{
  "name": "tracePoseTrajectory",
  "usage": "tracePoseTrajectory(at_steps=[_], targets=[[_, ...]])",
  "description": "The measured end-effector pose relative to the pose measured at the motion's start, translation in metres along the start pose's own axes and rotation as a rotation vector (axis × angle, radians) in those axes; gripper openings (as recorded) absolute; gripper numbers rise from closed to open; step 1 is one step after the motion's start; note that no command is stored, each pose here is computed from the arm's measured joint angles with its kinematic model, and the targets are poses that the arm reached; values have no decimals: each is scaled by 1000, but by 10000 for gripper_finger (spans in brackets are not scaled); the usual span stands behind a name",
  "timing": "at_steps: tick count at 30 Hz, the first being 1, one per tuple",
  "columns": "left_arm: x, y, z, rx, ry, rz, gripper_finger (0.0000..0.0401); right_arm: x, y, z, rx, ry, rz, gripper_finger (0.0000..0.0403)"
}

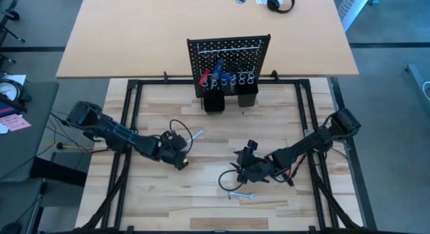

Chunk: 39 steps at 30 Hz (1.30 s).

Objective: Hang tools onto peg board
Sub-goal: Hang the wrench on the pegboard

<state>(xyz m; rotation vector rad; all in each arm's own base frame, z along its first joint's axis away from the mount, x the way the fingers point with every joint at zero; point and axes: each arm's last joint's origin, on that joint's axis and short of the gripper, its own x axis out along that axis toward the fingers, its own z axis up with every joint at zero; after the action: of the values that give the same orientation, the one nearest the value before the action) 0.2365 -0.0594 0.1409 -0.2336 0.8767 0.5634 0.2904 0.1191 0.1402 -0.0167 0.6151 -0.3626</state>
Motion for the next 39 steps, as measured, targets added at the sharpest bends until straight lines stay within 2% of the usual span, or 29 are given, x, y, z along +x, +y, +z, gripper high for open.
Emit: tracePoseTrajectory(at_steps=[7, 10, 17, 25, 32, 39], targets=[[-2, 9, 12, 66, -49, 93, 179, 1, -1, 1, 3, 0, -4, 239], [5, 17, 16, 54, -33, 121, 179, 1, -1, 0, 3, 1, -2, 239], [17, 23, 15, -33, -63, 1, 179, 0, 1, 1, 14, -6, 9, 239], [24, 30, 0, -58, -42, -24, 179, -1, 2, 2, 23, -18, 19, 239], [25, 30, 0, -2, -72, -44, 170, -1, 3, 2, 25, -20, 20, 239], [25, 30, 0, 37, -74, -40, 124, -1, 3, 3, 29, -24, 21, 239]])
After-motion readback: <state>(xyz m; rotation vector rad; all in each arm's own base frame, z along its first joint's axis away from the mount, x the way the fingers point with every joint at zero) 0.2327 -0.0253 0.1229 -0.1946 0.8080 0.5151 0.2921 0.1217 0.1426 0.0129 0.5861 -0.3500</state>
